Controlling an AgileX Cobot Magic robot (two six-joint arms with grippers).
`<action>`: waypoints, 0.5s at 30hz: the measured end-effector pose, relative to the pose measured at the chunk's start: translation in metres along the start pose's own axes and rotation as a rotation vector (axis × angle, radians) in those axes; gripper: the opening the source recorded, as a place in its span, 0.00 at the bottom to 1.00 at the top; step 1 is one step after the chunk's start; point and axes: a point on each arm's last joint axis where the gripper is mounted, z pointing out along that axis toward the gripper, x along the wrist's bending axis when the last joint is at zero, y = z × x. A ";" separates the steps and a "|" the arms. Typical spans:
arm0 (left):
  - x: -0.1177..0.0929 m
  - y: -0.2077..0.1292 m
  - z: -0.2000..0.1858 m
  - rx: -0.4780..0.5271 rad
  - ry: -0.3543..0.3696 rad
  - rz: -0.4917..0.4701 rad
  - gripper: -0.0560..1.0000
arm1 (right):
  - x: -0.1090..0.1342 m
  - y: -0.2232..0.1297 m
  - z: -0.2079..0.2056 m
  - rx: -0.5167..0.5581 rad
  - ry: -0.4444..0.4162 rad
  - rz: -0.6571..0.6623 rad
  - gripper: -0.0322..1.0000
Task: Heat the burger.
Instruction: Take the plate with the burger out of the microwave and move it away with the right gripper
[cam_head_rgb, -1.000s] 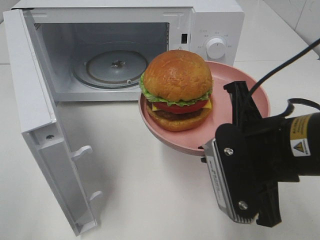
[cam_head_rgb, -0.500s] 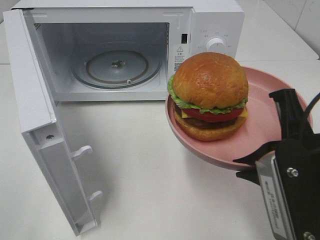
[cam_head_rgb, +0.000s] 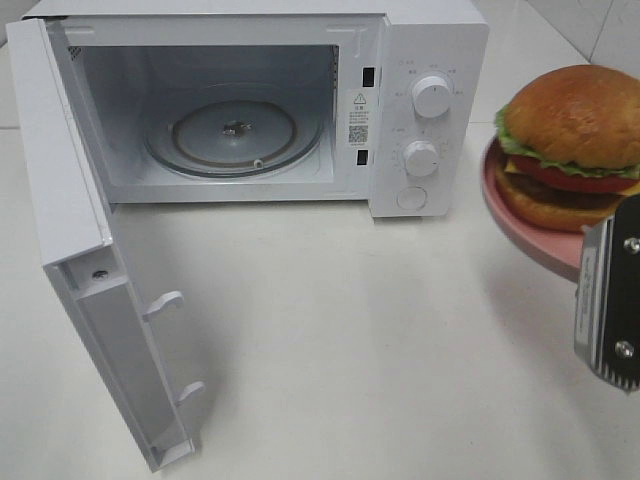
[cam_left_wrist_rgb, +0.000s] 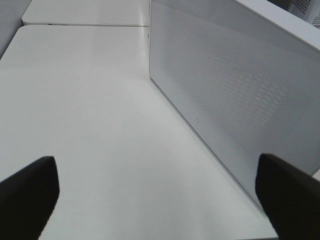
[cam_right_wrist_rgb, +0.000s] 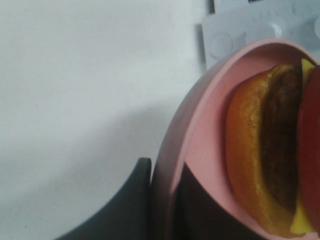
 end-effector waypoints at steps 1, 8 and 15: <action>0.000 0.000 0.000 0.000 0.000 0.000 0.99 | 0.000 0.000 0.000 0.000 0.000 0.000 0.13; 0.000 0.000 0.000 0.000 0.000 0.000 0.99 | -0.006 -0.010 -0.001 0.104 -0.084 0.243 0.13; 0.000 0.000 0.000 0.000 0.000 0.000 0.99 | -0.008 -0.016 -0.002 0.152 -0.122 0.385 0.13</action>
